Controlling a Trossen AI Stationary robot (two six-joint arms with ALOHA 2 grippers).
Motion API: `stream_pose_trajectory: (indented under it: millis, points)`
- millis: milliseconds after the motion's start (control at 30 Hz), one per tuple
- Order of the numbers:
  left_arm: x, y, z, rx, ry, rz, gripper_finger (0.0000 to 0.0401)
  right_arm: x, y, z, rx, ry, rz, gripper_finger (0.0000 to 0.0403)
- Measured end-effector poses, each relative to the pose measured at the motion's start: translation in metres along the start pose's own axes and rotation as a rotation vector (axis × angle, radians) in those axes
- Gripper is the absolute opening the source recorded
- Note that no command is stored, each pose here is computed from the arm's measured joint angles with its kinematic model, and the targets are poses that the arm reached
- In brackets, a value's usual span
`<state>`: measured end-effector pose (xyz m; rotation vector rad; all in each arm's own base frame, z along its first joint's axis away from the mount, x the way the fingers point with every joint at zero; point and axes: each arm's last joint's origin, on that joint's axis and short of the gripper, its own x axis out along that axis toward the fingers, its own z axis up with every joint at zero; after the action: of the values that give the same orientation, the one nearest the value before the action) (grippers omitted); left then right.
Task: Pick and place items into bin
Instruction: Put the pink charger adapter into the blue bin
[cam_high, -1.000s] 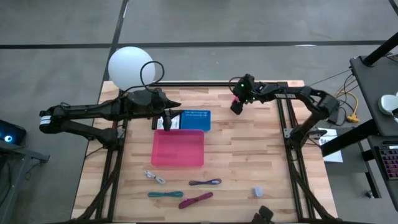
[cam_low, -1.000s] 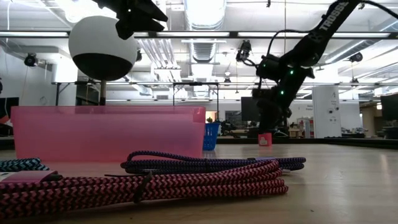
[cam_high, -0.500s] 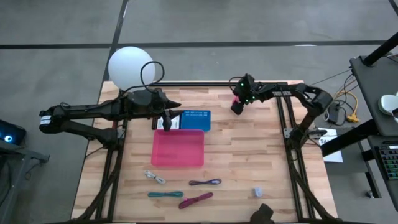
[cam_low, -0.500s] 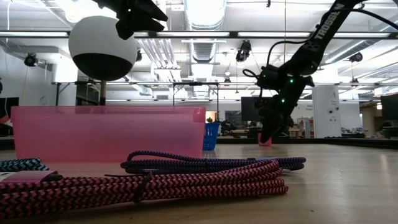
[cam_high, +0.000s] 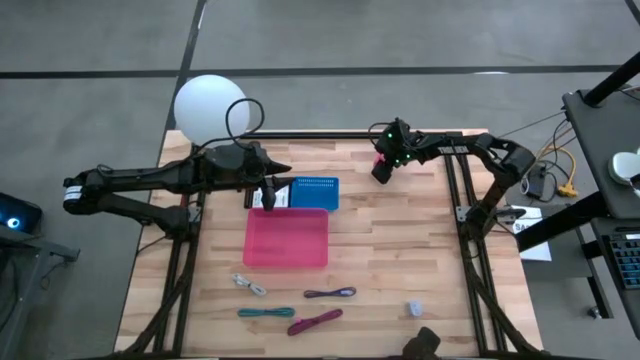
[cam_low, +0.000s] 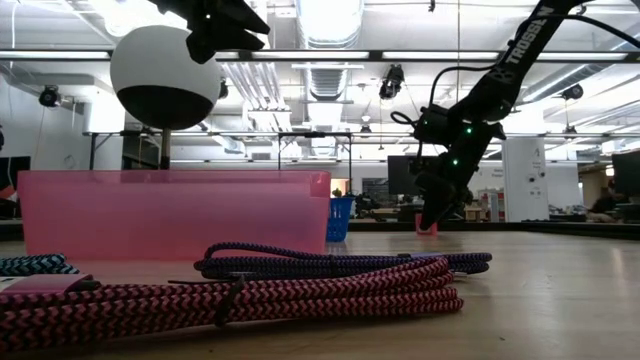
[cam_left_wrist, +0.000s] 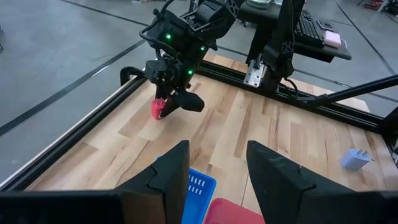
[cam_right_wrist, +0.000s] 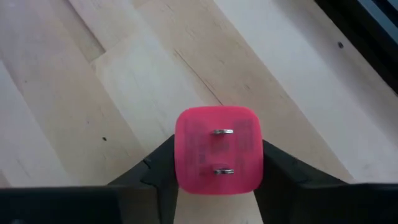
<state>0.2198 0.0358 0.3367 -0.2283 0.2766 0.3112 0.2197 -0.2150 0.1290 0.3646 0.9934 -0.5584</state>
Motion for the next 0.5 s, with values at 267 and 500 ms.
stream_pose_trajectory:
  millis: [267, 500]
  points:
    - [0.0, 0.0, 0.0, 0.0, 0.0, 0.0, 0.0144, -0.002, 0.001, 0.0, 0.094, 0.002, 0.008, 0.0139]
    - [0.0, 0.0, 0.0, 0.0, 0.0, 0.0, 0.0144, -0.023, 0.006, 0.008, 0.198, -0.069, 0.133, 0.0139]
